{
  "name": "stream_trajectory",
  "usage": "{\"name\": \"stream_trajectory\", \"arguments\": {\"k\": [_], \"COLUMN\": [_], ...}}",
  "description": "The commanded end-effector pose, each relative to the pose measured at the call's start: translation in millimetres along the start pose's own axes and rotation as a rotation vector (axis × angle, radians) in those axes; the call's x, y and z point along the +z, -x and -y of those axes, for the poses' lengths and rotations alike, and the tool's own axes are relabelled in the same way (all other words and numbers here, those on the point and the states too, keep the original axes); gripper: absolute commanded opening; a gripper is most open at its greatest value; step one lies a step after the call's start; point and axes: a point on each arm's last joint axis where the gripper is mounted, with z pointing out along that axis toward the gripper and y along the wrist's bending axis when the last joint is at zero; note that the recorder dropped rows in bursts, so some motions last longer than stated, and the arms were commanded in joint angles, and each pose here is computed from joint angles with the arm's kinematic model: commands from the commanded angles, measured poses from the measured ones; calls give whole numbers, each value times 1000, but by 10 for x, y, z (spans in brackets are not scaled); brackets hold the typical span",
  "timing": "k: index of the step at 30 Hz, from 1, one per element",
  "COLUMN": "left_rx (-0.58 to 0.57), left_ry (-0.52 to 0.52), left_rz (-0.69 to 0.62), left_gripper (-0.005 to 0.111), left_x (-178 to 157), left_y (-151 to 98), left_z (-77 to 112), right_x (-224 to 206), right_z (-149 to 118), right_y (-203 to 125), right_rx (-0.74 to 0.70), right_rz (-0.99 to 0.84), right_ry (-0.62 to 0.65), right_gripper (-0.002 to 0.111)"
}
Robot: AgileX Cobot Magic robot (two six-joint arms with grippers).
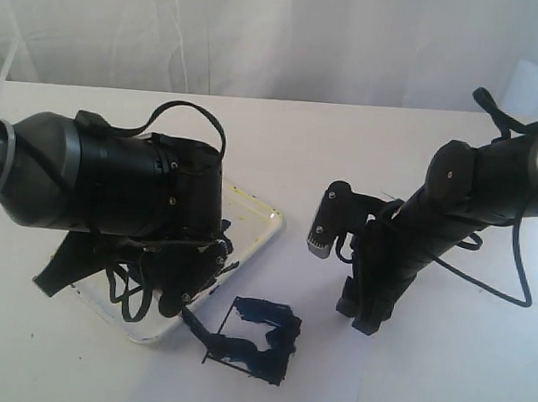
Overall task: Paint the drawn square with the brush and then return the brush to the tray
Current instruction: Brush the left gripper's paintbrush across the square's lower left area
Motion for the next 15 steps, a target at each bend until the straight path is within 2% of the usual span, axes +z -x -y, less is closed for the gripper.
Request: {"name": "stream_trajectory", "arguments": {"k": [1, 7, 15], "left_rx": [-7, -57, -58], "left_ry": [6, 48, 61], "left_rz": [8, 191, 224], "left_gripper": [0, 0, 0], "left_x": [1, -17, -29], "left_y": [-1, 163, 198], "left_z": [7, -36, -47], "right_x": [19, 19, 19], "right_z": [-2, 0, 0], "right_y": [-21, -20, -20], "right_rx": [-20, -20, -20], "right_rz": [-12, -12, -12], "right_ry": [-3, -4, -4], "right_gripper": [63, 63, 63]}}
